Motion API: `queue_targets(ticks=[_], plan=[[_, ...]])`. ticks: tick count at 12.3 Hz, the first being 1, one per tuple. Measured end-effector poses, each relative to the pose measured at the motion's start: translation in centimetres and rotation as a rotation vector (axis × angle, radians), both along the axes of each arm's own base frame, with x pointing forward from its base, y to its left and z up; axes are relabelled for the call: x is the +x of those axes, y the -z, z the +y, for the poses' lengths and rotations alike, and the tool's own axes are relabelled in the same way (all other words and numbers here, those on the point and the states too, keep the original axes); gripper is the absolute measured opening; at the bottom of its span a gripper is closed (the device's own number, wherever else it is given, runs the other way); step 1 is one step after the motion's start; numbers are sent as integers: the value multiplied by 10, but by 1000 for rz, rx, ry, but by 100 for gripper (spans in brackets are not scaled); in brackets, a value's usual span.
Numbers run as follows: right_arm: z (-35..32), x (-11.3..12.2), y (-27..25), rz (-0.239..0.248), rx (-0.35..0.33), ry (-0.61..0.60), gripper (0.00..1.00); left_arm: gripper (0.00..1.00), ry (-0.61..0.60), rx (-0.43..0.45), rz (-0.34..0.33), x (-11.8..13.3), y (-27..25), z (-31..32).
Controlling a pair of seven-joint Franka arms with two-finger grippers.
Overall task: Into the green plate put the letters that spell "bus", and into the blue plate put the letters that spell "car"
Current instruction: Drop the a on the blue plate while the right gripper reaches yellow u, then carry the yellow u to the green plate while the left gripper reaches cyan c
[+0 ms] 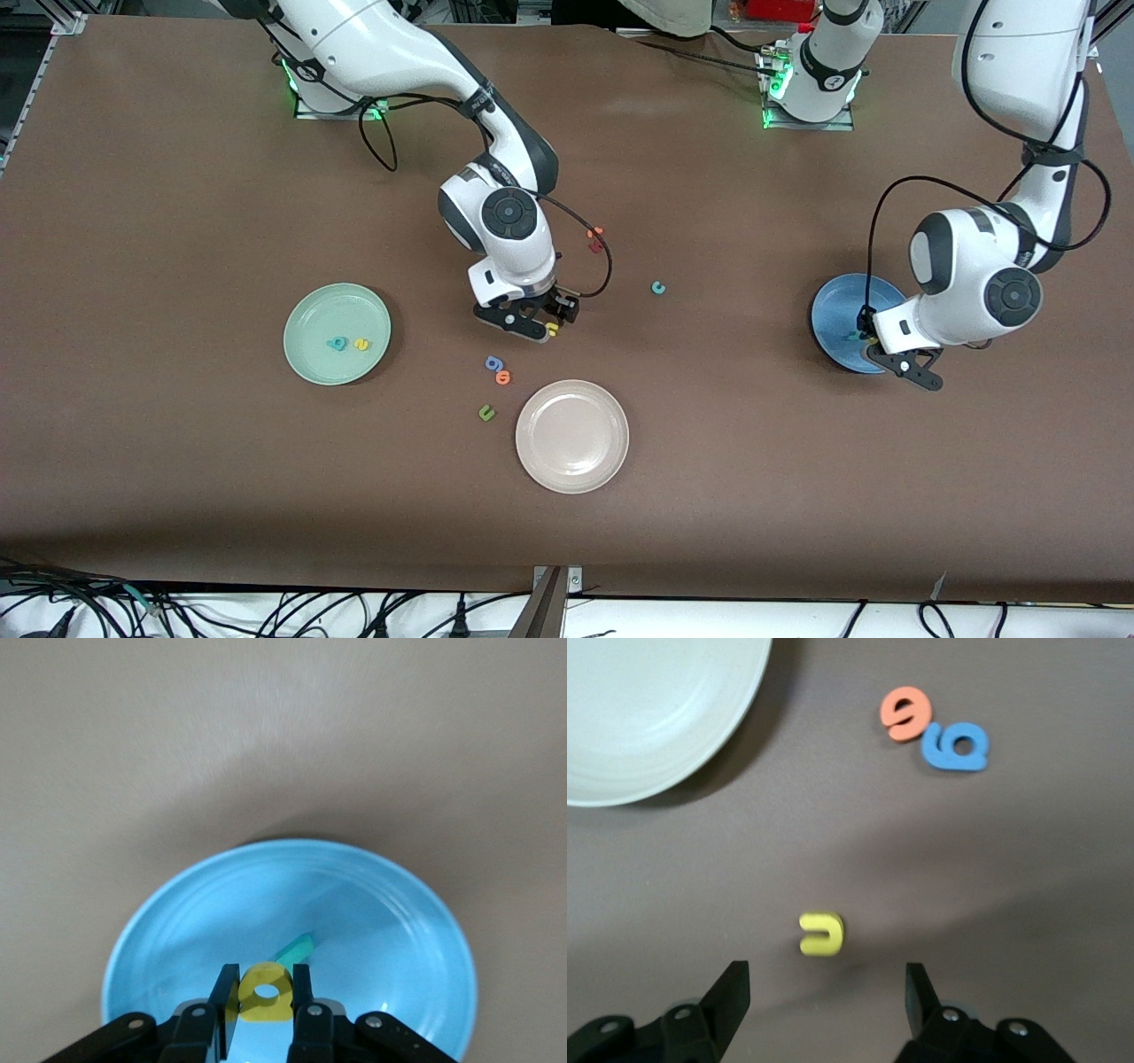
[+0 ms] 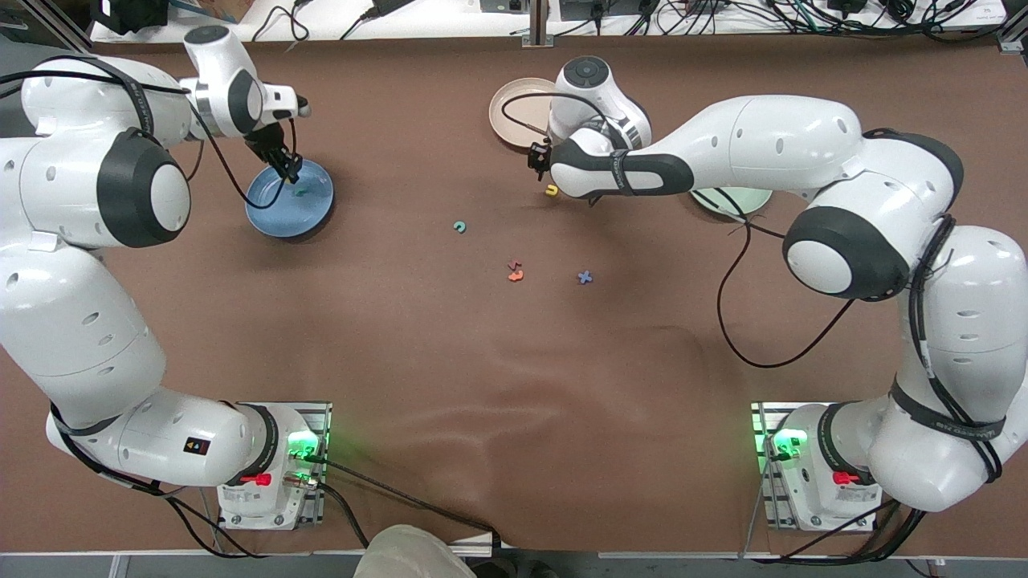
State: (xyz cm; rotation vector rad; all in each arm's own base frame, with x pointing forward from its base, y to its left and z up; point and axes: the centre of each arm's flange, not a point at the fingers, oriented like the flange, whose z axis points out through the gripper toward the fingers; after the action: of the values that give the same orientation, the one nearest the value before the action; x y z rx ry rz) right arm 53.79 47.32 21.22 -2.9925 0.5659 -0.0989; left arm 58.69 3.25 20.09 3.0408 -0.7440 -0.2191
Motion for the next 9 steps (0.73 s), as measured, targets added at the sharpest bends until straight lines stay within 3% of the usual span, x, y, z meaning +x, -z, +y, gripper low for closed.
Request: queue_targets(ticks=[3, 5, 6, 8, 9], plan=[[-1, 1, 29, -30, -1, -24, 78, 28, -5, 8, -19, -12, 16, 3], [-1, 0, 35, -42, -18, -48, 66, 28, 1, 7, -19, -12, 17, 3], [-1, -1, 36, -42, -20, -51, 66, 35, 4, 7, -19, -12, 17, 3], [0, -1, 36, -44, -24, -56, 44, 56, 7, 6, -20, -12, 16, 2], [0, -2, 36, -44, -25, -58, 44, 67, 9, 3, -23, -11, 14, -2]])
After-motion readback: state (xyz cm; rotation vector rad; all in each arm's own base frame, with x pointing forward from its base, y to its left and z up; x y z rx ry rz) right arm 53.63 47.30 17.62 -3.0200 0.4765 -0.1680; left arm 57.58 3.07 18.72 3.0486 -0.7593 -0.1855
